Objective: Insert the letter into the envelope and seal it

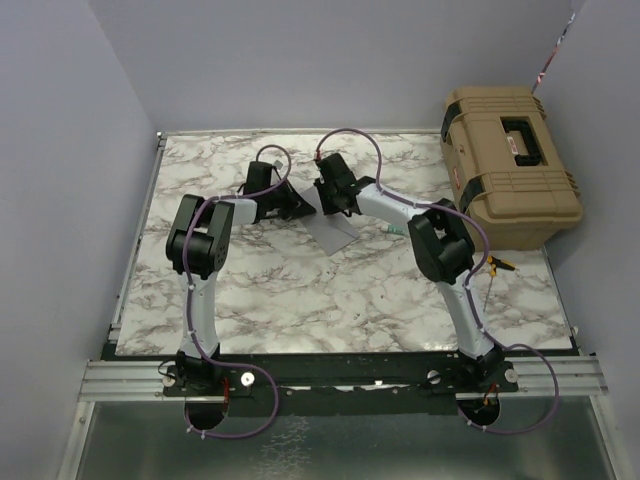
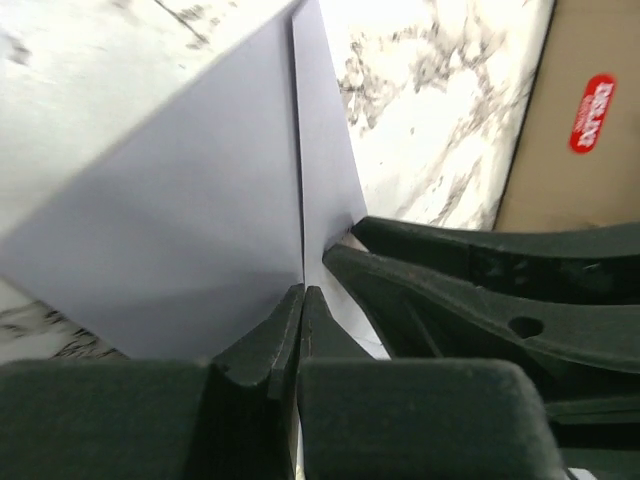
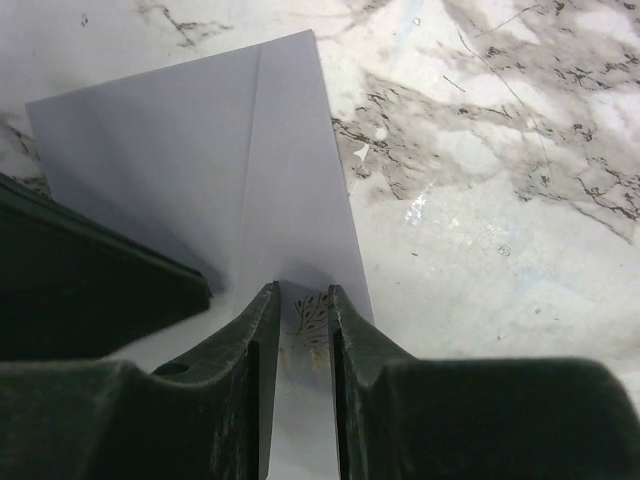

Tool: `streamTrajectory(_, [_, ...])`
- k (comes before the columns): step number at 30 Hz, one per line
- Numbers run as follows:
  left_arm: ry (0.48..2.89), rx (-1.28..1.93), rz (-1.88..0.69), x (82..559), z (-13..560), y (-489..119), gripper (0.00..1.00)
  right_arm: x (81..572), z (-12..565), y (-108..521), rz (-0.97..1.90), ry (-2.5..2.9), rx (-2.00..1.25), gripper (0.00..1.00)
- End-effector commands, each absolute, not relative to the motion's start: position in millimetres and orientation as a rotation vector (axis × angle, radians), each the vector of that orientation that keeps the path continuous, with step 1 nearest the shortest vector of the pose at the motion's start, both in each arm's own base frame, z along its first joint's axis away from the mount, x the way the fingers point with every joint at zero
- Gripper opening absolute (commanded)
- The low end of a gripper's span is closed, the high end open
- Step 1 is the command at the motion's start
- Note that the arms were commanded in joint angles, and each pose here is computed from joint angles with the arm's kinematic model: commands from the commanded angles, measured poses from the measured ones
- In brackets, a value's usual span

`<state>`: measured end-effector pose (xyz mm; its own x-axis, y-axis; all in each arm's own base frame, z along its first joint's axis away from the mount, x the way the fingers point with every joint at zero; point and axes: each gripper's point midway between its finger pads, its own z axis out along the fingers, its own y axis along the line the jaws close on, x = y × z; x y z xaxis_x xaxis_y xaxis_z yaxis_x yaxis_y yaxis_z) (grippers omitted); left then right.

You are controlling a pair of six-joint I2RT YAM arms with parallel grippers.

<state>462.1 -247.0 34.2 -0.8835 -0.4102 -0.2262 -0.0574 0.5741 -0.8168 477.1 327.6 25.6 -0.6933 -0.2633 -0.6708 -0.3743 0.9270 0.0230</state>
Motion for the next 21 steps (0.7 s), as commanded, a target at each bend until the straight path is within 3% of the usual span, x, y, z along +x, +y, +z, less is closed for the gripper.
streamTrajectory(1, [2.232,-0.423,-1.355,482,78,-240,0.0,436,-29,295,0.102,2.533,-0.675,0.25])
streamTrajectory(9, [2.15,-0.452,-1.444,507,79,-253,0.0,425,-31,297,0.154,2.53,-0.739,0.34])
streamTrajectory(15, [2.159,-0.444,-1.445,515,65,-266,0.0,423,-32,300,0.187,2.53,-0.744,0.47])
streamTrajectory(21, [2.345,-0.547,-1.164,514,17,-245,0.0,416,-36,300,0.203,2.546,-0.749,0.54])
